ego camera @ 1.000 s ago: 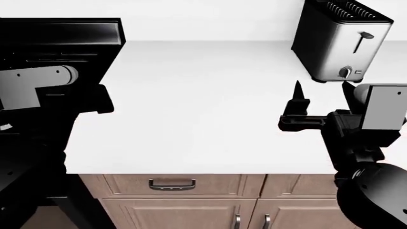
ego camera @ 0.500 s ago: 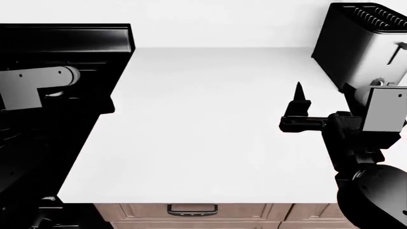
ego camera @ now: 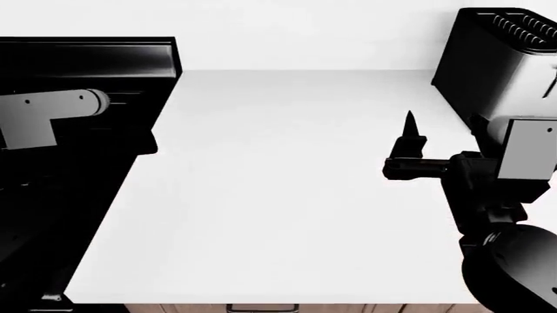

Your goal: Pick and place the shaker into the drawer. Then close the cabinet.

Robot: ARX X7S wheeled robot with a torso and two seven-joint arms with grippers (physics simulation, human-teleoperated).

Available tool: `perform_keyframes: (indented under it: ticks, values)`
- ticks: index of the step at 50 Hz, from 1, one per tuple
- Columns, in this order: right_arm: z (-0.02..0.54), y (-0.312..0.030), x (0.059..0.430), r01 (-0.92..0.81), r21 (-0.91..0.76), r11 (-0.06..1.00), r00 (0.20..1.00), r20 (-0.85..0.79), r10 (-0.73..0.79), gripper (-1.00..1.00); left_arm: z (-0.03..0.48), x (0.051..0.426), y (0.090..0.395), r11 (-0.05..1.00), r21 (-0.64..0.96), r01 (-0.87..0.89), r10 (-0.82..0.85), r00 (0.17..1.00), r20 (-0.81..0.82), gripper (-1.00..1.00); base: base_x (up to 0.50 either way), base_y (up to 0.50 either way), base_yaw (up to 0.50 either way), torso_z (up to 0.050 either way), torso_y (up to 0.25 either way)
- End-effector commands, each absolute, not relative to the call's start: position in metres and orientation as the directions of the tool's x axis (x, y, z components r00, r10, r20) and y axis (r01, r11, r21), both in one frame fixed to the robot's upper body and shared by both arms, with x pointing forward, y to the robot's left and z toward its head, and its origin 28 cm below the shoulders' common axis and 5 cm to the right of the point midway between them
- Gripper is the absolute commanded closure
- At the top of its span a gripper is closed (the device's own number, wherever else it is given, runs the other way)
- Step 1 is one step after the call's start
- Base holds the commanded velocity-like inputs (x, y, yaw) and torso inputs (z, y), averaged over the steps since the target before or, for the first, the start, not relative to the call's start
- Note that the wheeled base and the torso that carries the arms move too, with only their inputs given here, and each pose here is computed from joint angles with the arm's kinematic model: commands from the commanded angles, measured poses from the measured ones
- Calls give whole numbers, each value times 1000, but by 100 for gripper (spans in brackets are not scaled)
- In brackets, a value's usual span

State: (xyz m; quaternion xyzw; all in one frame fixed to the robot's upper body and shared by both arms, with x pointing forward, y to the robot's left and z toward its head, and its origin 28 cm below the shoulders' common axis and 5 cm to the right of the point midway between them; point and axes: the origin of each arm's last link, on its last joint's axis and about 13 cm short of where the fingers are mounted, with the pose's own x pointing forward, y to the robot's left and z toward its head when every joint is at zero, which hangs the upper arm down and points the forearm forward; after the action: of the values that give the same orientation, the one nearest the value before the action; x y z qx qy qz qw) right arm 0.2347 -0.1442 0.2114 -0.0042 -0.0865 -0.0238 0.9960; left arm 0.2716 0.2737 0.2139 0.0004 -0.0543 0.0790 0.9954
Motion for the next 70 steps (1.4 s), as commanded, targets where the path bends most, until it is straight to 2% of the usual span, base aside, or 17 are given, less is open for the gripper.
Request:
perform_keyframes:
  ticks: [1, 53, 70]
  values:
    - [212, -144, 235, 48, -5, 999, 984, 172, -46, -100, 213, 272, 274, 988, -9, -155, 155, 982, 108, -100, 238, 0, 0, 0, 0]
    - [212, -143, 235, 43, -7, 999, 982, 183, -41, -100, 213, 273, 274, 988, -9, -156, 156, 982, 105, -100, 157, 0, 0, 0, 1]
    - [211, -151, 193, 81, -67, 995, 939, 341, -53, -100, 214, 270, 274, 989, -15, -147, 147, 982, 114, -100, 0, 0, 0, 0, 0]
